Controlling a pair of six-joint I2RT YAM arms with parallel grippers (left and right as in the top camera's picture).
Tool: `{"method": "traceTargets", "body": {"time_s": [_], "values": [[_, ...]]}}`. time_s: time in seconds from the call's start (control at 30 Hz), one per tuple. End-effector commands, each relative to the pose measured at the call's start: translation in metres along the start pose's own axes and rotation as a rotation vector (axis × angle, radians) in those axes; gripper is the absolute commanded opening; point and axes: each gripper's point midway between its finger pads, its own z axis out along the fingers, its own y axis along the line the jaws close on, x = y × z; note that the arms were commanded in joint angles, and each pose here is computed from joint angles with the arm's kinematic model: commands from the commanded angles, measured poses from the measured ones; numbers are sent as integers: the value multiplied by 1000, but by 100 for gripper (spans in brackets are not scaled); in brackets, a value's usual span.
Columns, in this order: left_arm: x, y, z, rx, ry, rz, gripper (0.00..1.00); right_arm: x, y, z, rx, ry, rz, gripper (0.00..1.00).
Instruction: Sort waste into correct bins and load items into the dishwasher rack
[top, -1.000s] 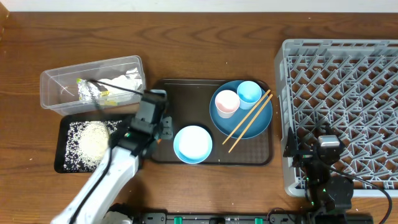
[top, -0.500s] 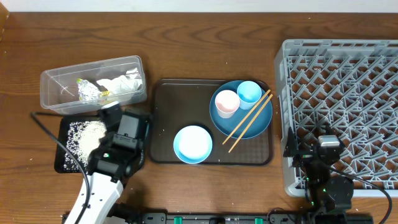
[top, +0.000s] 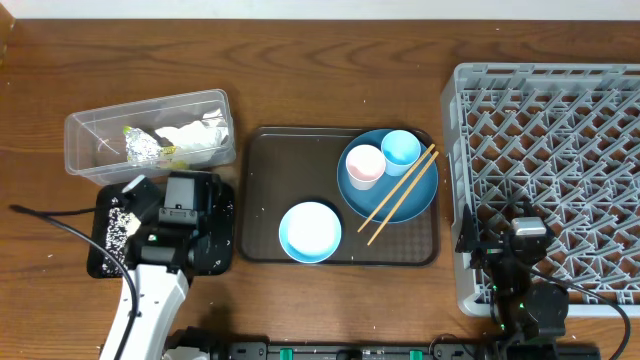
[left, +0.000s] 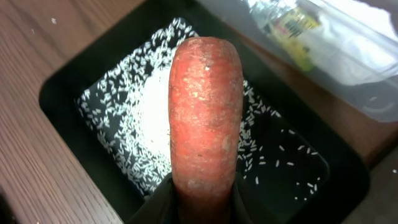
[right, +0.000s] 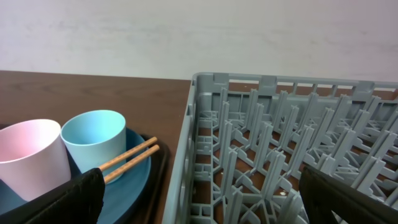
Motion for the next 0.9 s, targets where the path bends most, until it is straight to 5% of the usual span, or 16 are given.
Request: {"method": "traceTargets", "body": {"time_s": [0.0, 0.87], "values": [[2, -2, 5, -1, 34, -48, 9, 2, -2, 0, 8, 6, 14, 99], [26, -14, 44, -79, 141, -2, 14, 2, -2, 0, 8, 6, 14, 99]]}}
